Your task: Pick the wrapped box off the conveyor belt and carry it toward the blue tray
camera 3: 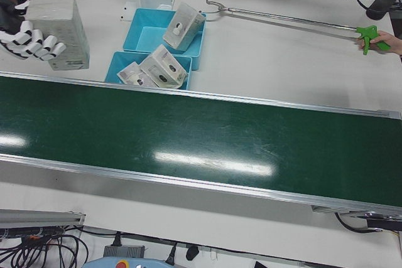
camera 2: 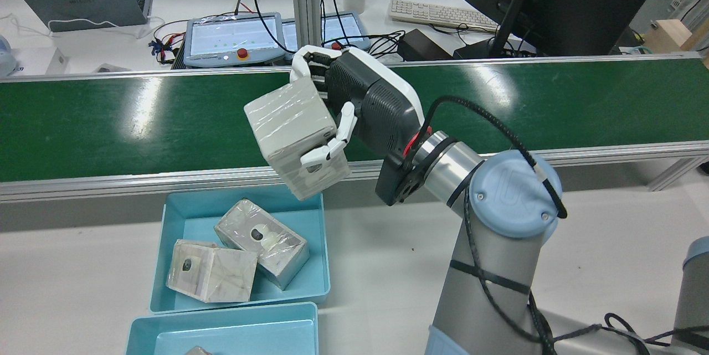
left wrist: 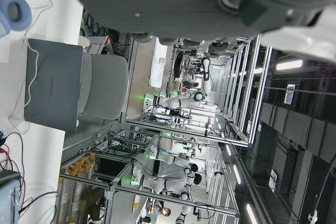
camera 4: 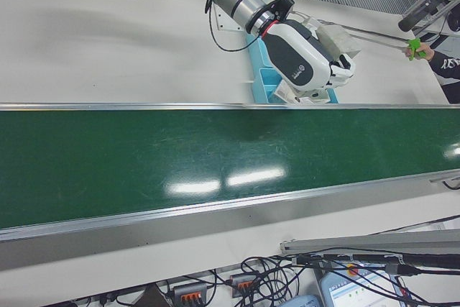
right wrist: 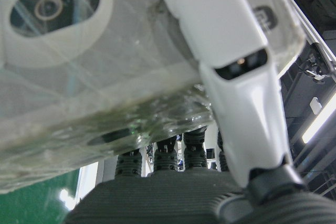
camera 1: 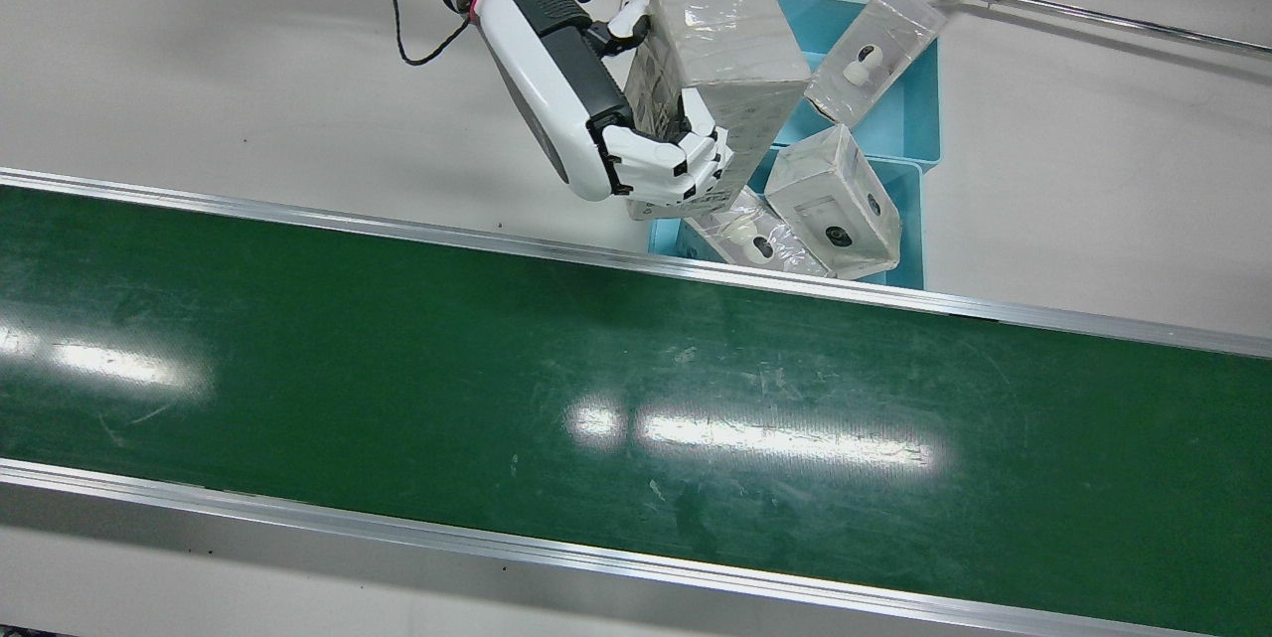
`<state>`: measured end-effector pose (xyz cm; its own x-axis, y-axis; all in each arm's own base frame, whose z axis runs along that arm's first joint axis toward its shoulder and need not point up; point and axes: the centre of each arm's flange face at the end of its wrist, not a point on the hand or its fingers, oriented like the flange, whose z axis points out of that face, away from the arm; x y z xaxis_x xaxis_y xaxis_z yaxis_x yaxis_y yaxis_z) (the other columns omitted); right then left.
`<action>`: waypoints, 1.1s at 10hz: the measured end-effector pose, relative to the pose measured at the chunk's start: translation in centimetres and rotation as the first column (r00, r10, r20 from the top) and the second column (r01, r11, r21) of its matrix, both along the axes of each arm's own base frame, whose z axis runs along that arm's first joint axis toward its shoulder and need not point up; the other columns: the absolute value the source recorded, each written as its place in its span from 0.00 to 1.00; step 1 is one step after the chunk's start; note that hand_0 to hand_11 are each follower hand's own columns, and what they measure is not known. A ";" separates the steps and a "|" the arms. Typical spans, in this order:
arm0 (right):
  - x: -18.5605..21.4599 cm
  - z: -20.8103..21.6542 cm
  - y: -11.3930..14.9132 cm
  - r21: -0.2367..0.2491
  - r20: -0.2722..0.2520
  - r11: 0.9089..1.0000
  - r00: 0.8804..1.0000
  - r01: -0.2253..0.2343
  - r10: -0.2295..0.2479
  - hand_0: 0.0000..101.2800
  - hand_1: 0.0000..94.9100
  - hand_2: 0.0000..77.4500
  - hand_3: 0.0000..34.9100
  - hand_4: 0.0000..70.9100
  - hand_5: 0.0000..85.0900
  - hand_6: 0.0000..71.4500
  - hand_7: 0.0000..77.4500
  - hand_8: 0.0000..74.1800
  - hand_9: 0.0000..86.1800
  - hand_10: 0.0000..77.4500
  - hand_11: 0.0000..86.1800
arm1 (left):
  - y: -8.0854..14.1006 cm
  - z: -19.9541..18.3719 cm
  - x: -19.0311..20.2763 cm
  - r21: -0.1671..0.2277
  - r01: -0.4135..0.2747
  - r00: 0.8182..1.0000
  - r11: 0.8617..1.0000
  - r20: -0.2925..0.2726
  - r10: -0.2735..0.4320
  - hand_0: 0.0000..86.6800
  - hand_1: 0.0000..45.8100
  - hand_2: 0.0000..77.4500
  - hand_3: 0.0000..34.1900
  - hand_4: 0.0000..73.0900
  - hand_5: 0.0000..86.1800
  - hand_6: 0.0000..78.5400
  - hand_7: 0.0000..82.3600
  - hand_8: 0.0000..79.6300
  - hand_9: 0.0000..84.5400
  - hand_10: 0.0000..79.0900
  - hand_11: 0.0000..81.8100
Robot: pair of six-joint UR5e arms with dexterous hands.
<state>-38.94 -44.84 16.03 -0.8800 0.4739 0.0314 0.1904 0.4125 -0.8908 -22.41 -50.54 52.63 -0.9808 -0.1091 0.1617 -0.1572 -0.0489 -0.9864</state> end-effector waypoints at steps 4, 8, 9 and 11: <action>-8.6 2.2 4.2 -0.003 -0.033 0.999 0.999 0.039 -0.039 0.50 0.01 0.43 0.11 0.52 0.82 0.50 0.89 0.65 0.61 0.63 0.46 | 0.0 0.0 0.0 0.000 0.000 1.000 1.000 0.000 0.000 0.00 0.00 0.01 0.00 0.00 0.01 0.00 0.01 0.00 0.00 0.01 0.00; -10.7 2.3 4.6 0.027 -0.035 0.995 0.995 0.095 -0.094 0.59 0.01 0.30 0.08 0.42 0.72 0.50 0.89 0.42 0.58 0.45 0.33 | 0.0 0.0 0.0 0.000 0.000 1.000 1.000 0.000 0.000 0.00 0.00 0.01 0.00 0.00 0.01 0.01 0.00 0.00 0.00 0.01 0.00; -10.8 2.2 4.7 0.032 -0.036 0.994 0.994 0.103 -0.101 0.52 0.01 0.30 0.20 0.22 0.48 0.50 0.89 0.12 0.35 0.16 0.09 | 0.0 0.0 0.0 0.000 0.000 1.000 1.000 0.000 0.000 0.00 0.00 0.01 0.00 0.00 0.01 0.00 0.01 0.00 0.00 0.01 0.00; -10.9 2.1 4.8 0.037 -0.037 0.993 0.993 0.113 -0.112 0.49 0.01 0.30 0.30 0.20 0.36 0.50 0.89 0.00 0.22 0.00 0.02 | 0.0 0.0 0.0 0.000 0.000 1.000 1.000 0.000 0.000 0.00 0.00 0.01 0.00 0.00 0.01 0.00 0.00 0.00 0.00 0.01 0.00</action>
<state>-49.87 -40.08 18.15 -0.8193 0.5675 0.0816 0.2065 0.4250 -0.8813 -22.41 -50.55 52.63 -0.9808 -0.1091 0.1617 -0.1572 -0.0489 -0.9864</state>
